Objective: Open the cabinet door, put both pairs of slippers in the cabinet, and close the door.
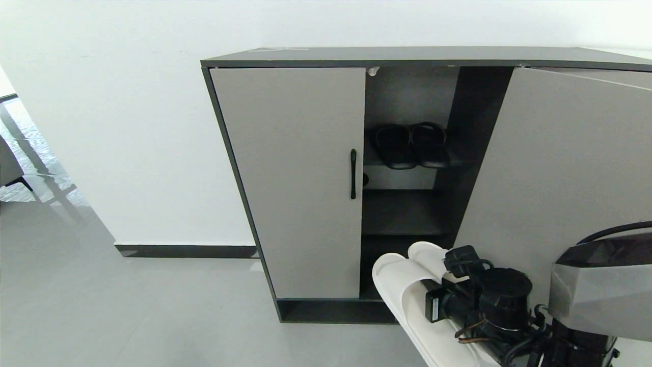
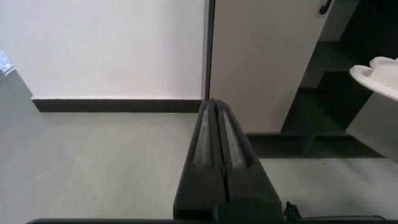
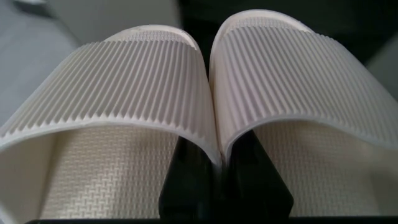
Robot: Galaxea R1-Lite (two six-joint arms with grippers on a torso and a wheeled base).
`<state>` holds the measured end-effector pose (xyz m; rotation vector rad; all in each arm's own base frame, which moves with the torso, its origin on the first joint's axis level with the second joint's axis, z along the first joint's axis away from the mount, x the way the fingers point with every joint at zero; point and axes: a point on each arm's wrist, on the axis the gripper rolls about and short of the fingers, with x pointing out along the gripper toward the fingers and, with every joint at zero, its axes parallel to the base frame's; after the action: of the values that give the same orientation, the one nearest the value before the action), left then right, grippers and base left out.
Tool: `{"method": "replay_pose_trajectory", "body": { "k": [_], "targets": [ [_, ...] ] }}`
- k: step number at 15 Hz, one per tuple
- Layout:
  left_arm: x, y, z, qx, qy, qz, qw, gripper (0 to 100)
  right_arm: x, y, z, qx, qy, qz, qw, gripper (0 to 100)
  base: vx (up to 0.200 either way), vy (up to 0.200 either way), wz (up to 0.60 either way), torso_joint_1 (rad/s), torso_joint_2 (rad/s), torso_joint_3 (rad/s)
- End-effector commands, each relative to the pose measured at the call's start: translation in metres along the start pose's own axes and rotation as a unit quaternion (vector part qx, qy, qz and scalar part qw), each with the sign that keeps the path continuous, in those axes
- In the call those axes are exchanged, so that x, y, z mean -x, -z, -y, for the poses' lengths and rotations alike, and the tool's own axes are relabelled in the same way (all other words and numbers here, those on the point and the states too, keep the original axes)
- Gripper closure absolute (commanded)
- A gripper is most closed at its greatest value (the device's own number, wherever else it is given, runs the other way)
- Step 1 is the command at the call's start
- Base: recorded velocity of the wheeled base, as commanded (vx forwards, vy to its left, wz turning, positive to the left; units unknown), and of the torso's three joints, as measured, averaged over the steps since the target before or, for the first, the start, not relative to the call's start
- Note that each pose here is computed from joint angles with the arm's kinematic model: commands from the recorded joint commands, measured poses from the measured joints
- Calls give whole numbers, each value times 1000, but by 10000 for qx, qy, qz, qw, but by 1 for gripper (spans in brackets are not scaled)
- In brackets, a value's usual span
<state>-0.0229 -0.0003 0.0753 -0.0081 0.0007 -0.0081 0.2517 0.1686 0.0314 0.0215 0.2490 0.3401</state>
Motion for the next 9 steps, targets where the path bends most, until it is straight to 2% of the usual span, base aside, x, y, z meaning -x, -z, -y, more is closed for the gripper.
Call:
{"method": "replay_pose_trajectory", "body": {
  "k": [1, 2, 3, 6, 8, 9],
  "targets": [
    [0, 0, 0, -2, 6, -5, 10000, 100, -25, 5, 13, -66, 550, 104, 9984, 100, 0, 0, 0, 0, 0, 0],
    [0, 0, 0, -2, -2, -12, 10000, 100, -40, 5, 18, -143, 858, 269, 9958, 100, 0, 0, 0, 0, 0, 0],
    [0, 0, 0, -2, 5, -12, 10000, 100, -52, 7, 27, -184, 1137, 351, 9927, 100, 200, 0, 0, 2, 2, 2],
    [0, 0, 0, -10, 6, -12, 10000, 100, -67, 4, 32, -279, 1249, 539, 9903, 100, 200, 0, 0, 4, 4, 2],
    [0, 0, 0, -10, 6, -12, 10000, 100, -78, -6, 32, -357, 1246, 813, 9882, 100, 0, 0, 0, 0, 0, 0],
    [0, 0, 0, -17, 6, -12, 10000, 100, -90, -16, 32, -407, 1227, 1103, 9854, 100, 0, 0, 0, 0, 0, 0]
  ]
}}
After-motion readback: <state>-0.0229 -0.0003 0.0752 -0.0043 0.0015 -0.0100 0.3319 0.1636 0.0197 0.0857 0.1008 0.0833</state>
